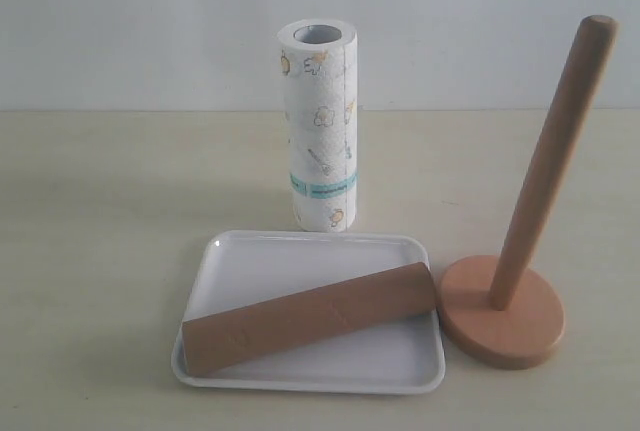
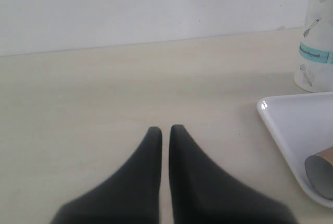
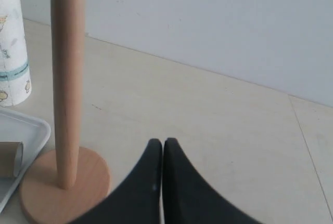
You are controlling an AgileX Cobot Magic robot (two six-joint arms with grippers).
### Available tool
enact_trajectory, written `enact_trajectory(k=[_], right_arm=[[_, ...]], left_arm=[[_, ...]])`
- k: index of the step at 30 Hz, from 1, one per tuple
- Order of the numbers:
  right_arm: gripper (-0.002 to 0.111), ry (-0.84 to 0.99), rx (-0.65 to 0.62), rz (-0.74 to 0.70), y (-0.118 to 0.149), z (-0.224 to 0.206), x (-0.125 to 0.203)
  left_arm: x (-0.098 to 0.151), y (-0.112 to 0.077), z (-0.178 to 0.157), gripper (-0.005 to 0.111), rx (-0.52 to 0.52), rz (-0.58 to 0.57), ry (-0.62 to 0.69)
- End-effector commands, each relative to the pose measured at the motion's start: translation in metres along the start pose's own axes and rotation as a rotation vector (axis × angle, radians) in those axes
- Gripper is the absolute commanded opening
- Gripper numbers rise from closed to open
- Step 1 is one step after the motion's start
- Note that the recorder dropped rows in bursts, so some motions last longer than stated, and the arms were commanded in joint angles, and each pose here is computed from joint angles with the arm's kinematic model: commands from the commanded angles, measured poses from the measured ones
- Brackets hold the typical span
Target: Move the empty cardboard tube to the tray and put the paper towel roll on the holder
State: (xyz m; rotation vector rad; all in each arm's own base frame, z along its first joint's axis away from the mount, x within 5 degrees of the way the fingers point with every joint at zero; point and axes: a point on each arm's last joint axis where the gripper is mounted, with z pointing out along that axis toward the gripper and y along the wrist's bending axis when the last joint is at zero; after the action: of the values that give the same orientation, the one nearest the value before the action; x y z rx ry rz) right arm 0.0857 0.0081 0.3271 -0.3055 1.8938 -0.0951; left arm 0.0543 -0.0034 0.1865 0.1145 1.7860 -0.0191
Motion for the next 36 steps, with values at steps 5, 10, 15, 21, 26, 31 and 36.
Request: enact_trajectory(k=[5, 10, 15, 21, 26, 31, 36], right_arm=[[0.000, -0.010, -0.004, 0.012, 0.000, 0.000, 0.000], [0.000, -0.062, 0.055, 0.162, -0.017, -0.014, 0.003], [0.000, -0.350, 0.266, 0.376, -0.032, -0.054, 0.013], [0.000, -0.487, 0.326, 0.401, -0.007, -0.034, 0.058], [0.000, -0.503, 0.297, 0.400, -0.004, -0.030, 0.061], [0.000, -0.500, 0.289, 0.407, -0.003, -0.029, 0.061], [0.000, -0.450, 0.223, 0.337, 0.004, -0.025, 0.063]], left_arm=[[0.001, 0.000, 0.000, 0.005, -0.003, 0.000, 0.000], [0.001, 0.000, 0.000, 0.005, -0.003, 0.000, 0.000], [0.001, 0.000, 0.000, 0.005, -0.003, 0.000, 0.000], [0.001, 0.000, 0.000, 0.005, -0.003, 0.000, 0.000], [0.001, 0.000, 0.000, 0.005, -0.003, 0.000, 0.000], [0.001, 0.000, 0.000, 0.005, -0.003, 0.000, 0.000], [0.001, 0.000, 0.000, 0.005, -0.003, 0.000, 0.000]])
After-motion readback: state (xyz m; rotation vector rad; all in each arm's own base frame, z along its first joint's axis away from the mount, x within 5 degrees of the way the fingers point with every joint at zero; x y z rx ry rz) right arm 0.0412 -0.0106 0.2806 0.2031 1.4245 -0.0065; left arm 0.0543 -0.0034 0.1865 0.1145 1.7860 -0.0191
